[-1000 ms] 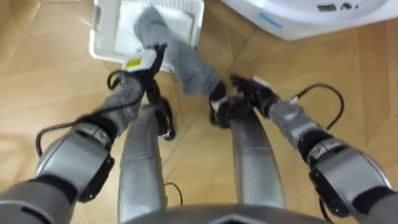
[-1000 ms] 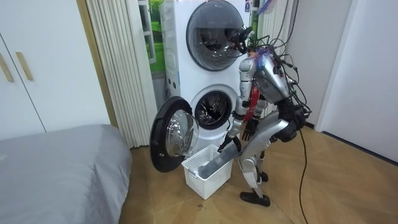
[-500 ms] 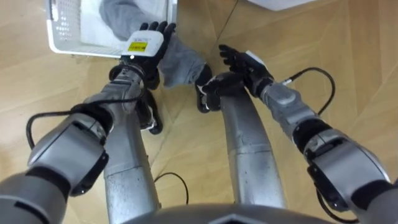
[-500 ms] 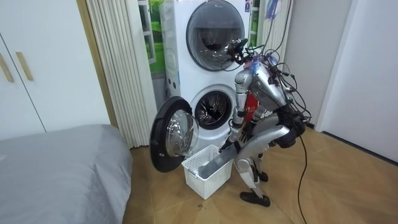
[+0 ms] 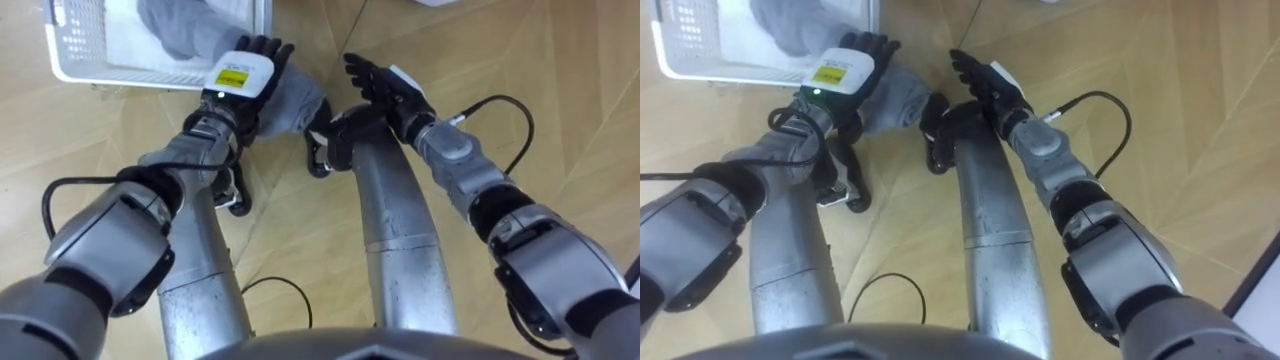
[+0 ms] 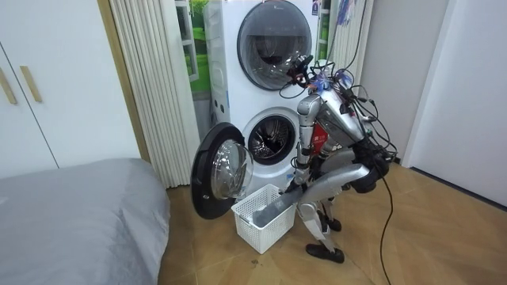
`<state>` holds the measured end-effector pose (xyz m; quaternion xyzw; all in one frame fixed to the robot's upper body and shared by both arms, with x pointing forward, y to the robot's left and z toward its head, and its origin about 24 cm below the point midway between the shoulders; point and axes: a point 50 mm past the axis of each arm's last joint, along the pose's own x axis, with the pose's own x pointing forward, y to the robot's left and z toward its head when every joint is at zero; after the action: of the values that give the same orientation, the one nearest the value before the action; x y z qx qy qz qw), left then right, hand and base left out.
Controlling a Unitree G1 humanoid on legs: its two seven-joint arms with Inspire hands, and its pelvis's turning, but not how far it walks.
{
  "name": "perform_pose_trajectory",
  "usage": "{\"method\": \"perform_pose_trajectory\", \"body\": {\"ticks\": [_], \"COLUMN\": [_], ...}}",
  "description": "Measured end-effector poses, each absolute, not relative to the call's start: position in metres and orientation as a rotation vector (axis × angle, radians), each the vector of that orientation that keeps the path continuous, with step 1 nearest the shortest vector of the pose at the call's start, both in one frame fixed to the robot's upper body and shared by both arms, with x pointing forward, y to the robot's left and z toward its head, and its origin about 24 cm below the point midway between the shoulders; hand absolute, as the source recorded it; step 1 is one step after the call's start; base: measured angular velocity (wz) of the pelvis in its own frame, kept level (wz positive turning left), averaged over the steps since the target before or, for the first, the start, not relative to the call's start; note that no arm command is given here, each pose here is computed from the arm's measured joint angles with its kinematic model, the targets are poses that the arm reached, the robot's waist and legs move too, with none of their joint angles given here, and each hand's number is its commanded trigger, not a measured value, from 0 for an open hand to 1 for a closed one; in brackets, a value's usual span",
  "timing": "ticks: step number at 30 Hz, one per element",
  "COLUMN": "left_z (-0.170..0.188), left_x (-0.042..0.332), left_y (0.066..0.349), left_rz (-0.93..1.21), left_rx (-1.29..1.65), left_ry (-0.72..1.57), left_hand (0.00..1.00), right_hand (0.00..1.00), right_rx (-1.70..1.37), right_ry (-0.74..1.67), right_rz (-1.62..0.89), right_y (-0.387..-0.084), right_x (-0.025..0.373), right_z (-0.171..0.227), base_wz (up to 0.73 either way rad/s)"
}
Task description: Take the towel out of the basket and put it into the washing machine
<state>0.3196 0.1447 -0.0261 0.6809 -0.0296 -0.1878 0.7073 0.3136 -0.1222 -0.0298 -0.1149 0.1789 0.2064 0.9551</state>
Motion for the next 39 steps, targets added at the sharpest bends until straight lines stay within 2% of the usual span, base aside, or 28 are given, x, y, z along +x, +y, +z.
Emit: {"method": "perform_pose_trajectory", "body": {"ticks": [6, 19, 28, 39], "left_z": [-0.013, -0.015, -0.038, -0.063], "left_x": [0.326, 0.326, 0.307, 0.281], "left_y": [0.135, 0.130, 0.130, 0.134], "left_rz": [-0.402, -0.471, -0.551, -0.606], "left_rx": [1.489, 1.508, 1.506, 1.448], "left_ry": [-0.145, -0.123, -0.054, 0.023], "left_hand": [1.00, 1.00, 1.00, 1.00], "right_hand": [0.00, 0.00, 0.00, 0.00], "right_rx": [-0.165, -0.140, -0.148, -0.189], "right_ry": [0.365, 0.370, 0.453, 0.648], "right_rz": [0.385, 0.386, 0.372, 0.314], "right_y": [-0.123, -0.121, -0.126, -0.157], "right_x": [0.314, 0.309, 0.293, 0.247], "right_z": [-0.029, -0.033, -0.053, -0.096], "base_wz": [-0.01, 0.00, 0.00, -0.03]}}
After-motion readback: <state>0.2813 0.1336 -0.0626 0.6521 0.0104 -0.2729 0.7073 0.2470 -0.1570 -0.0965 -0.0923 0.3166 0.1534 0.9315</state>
